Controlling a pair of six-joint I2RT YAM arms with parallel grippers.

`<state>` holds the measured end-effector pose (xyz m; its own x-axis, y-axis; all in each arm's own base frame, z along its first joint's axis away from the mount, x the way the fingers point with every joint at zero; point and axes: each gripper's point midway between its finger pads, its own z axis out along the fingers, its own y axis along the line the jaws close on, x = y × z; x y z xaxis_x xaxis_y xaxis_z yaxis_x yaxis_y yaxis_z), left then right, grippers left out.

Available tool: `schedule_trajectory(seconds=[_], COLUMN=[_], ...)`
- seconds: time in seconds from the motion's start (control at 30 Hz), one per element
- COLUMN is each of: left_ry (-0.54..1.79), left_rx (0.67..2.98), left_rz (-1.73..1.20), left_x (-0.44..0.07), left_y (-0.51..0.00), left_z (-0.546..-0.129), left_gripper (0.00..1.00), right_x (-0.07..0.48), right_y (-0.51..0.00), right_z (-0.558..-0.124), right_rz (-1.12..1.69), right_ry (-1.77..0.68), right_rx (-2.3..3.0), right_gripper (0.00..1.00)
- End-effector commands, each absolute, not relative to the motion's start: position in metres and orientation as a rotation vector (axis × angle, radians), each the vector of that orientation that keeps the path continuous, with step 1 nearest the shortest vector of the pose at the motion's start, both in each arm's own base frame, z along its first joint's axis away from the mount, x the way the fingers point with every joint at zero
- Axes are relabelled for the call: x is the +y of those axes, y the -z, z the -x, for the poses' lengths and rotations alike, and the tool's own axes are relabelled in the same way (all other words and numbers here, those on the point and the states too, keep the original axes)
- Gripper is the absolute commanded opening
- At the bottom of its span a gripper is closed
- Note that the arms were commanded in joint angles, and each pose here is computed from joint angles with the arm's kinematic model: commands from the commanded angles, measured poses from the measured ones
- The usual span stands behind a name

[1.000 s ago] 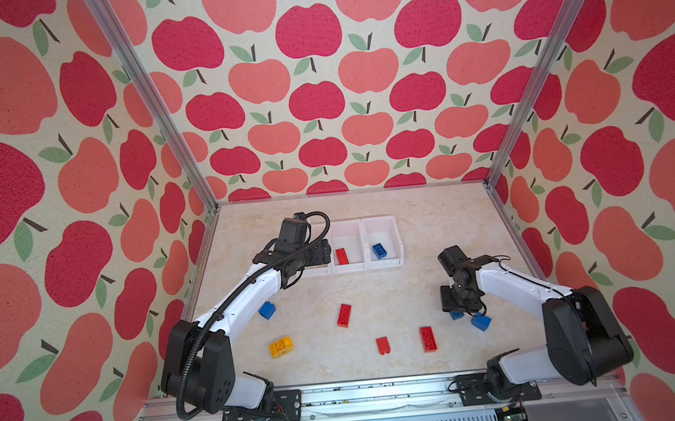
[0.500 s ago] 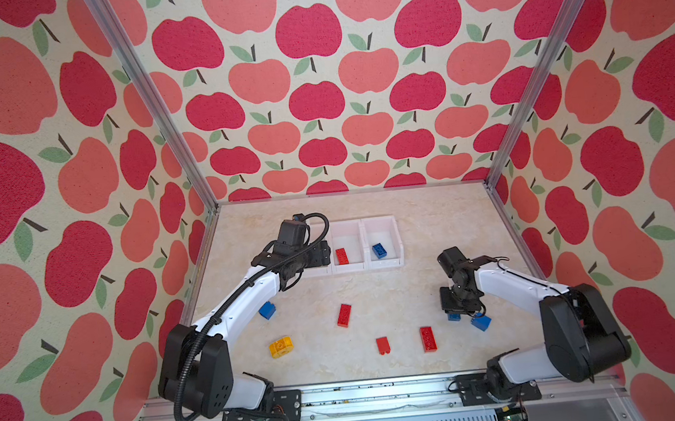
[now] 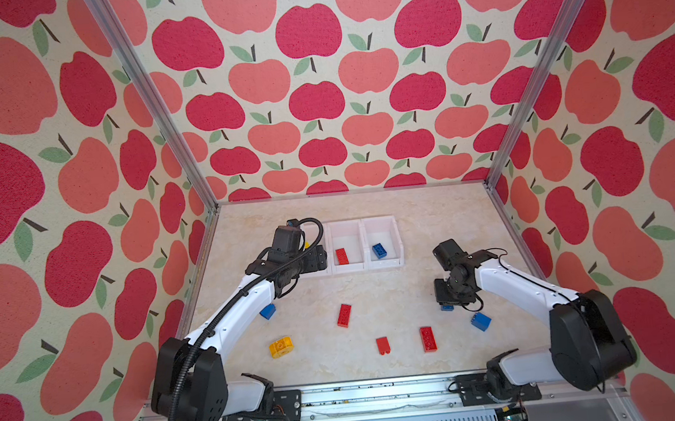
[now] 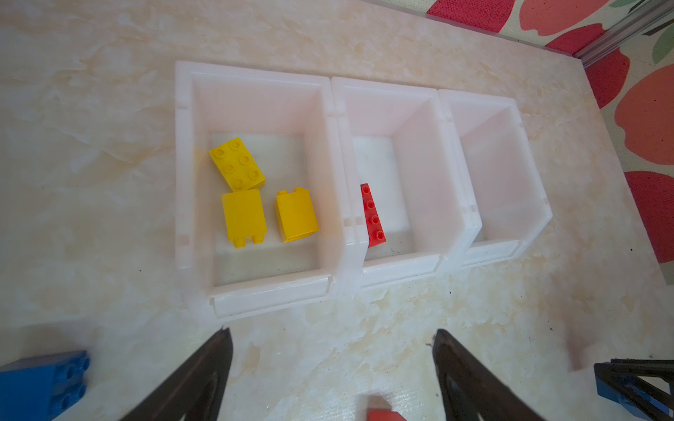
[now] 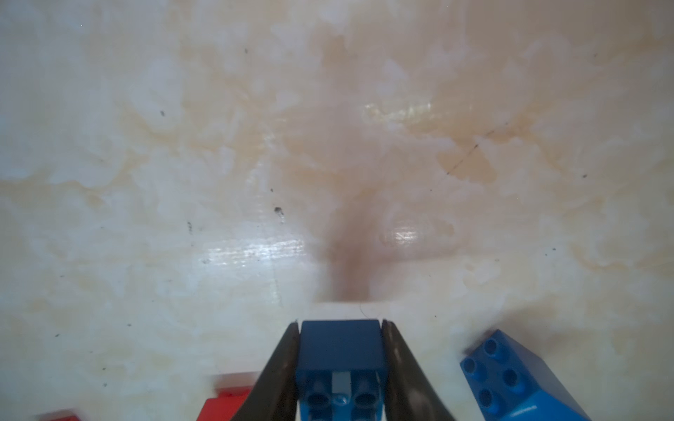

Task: Sort the legos into containers by color
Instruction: 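Close the right gripper on the blue brick and lift it, then carry the blue brick into the compartment nearest the right arm and release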

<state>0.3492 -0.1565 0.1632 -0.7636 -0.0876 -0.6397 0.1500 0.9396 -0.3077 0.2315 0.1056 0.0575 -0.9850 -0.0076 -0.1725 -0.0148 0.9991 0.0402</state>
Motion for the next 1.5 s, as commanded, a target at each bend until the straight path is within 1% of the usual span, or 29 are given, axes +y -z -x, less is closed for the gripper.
schedule_trajectory(seconds=[0.0, 0.27, 0.5, 0.67, 0.9, 1.13, 1.47], left_ry=[0.473, 0.481, 0.477, 0.48, 0.479, 0.479, 0.478], left_rx=[2.407, 2.407, 2.402, 2.401, 2.399, 2.398, 2.397], left_rz=[-0.006, 0.03, 0.048, 0.057, 0.066, 0.068, 0.07], left_x=[-0.151, -0.144, -0.138, -0.136, -0.135, -0.135, -0.134], left_y=[-0.162, -0.16, -0.161, -0.16, -0.161, -0.161, -0.163], left_z=[-0.341, -0.333, -0.328, -0.326, -0.325, -0.324, -0.324], left_gripper=[0.89, 0.89, 0.89, 0.9, 0.9, 0.91, 0.91], right_x=[0.128, 0.186, 0.23, 0.25, 0.275, 0.279, 0.265], right_y=[-0.083, -0.121, -0.142, -0.149, -0.136, -0.107, -0.079], right_z=[-0.244, -0.29, -0.335, -0.37, -0.414, -0.45, -0.465], right_rz=[0.043, 0.2, 0.349, 0.417, 0.498, 0.541, 0.548], right_ry=[-0.14, -0.246, -0.234, -0.202, -0.138, -0.04, 0.059], right_rx=[2.907, 2.761, 2.668, 2.618, 2.595, 2.605, 2.65], right_gripper=[0.24, 0.24, 0.24, 0.24, 0.24, 0.24, 0.24])
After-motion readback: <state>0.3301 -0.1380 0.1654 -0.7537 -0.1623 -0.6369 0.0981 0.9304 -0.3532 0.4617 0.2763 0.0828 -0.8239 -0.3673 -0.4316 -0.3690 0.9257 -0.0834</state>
